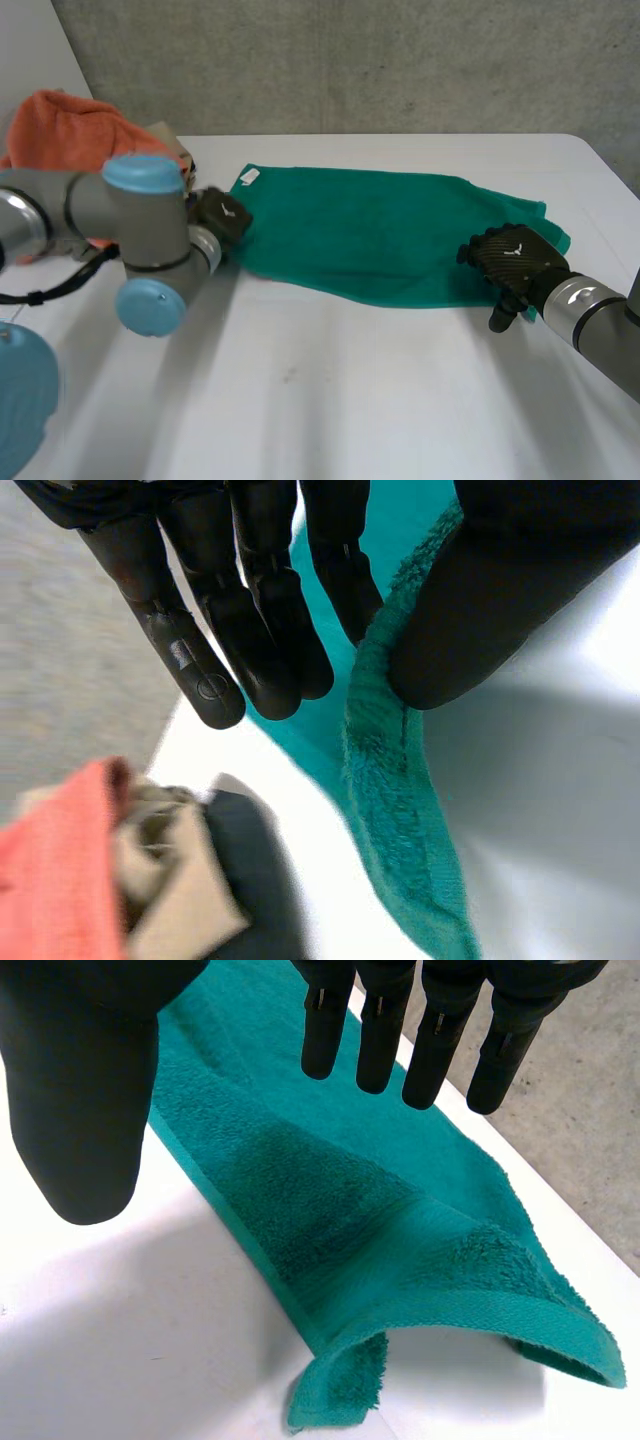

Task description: Fold the laundry.

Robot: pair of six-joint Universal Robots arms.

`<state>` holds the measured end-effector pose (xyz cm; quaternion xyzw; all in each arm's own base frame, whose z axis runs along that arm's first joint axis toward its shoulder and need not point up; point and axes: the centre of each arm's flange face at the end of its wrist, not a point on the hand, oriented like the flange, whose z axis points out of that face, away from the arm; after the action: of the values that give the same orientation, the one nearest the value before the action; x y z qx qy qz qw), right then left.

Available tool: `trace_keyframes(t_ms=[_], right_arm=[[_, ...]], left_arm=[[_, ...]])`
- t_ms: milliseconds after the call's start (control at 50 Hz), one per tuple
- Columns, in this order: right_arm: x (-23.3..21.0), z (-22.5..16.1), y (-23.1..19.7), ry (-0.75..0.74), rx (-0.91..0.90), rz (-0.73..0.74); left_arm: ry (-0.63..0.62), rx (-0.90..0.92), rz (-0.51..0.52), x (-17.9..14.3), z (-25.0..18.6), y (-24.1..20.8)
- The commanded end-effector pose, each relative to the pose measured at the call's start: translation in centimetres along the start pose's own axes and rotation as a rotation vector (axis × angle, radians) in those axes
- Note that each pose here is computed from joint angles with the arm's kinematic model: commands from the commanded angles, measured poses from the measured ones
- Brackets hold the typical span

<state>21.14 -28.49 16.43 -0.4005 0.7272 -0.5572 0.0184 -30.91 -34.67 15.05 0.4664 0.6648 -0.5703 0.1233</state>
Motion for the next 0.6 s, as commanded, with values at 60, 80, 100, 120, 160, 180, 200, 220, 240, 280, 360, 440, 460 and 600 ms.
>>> trace_keyframes(t_ms=[60, 80, 100, 120, 160, 180, 200, 220, 240, 280, 360, 440, 460, 600], right_arm=[[0.1, 0.1, -0.1, -0.002, -0.006, 0.031], [-0.1, 0.2, 0.0, -0.012, -0.013, 0.036], [-0.2, 0.3, 0.1, -0.019, -0.021, 0.039], [-0.3, 0.4, 0.1, -0.026, -0.025, 0.04], [-0.6, 0.7, 0.4, -0.045, -0.051, 0.047], [-0.6, 0.8, 0.5, -0.051, -0.063, 0.051], [-0.6, 0.9, 0.6, -0.056, -0.076, 0.06], [-0.8, 1.0, 0.7, -0.073, -0.086, 0.068], [-0.9, 1.1, 0.8, -0.079, -0.09, 0.073], [-1.3, 1.1, 0.8, -0.097, -0.094, 0.084], [-2.4, 1.3, 0.7, -0.125, -0.091, 0.098], [-3.4, 1.8, 0.8, -0.138, -0.082, 0.111], [-3.8, 2.1, 0.9, -0.136, -0.079, 0.108], [-3.9, 2.8, 1.0, -0.08, -0.056, 0.093]], left_arm=[[-0.089, 0.184, -0.16, -6.9, -6.8, -6.6], [-0.087, 0.221, -0.188, -7.7, -8.2, -7.6], [-0.087, 0.241, -0.201, -8.1, -8.8, -8.0], [-0.087, 0.258, -0.213, -8.5, -9.4, -8.4], [-0.083, 0.299, -0.247, -9.4, -11.1, -9.4], [-0.084, 0.31, -0.257, -9.8, -11.6, -9.7], [-0.081, 0.321, -0.265, -10.0, -12.2, -10.0], [-0.074, 0.339, -0.282, -10.4, -13.1, -10.4], [-0.07, 0.348, -0.288, -10.5, -13.5, -10.7], [-0.072, 0.365, -0.299, -10.9, -14.3, -11.2], [-0.075, 0.397, -0.323, -11.4, -15.8, -12.2], [-0.075, 0.439, -0.336, -11.6, -17.0, -13.4], [-0.075, 0.459, -0.34, -11.7, -17.5, -14.0], [-0.106, 0.515, -0.359, -12.6, -19.3, -15.4]])
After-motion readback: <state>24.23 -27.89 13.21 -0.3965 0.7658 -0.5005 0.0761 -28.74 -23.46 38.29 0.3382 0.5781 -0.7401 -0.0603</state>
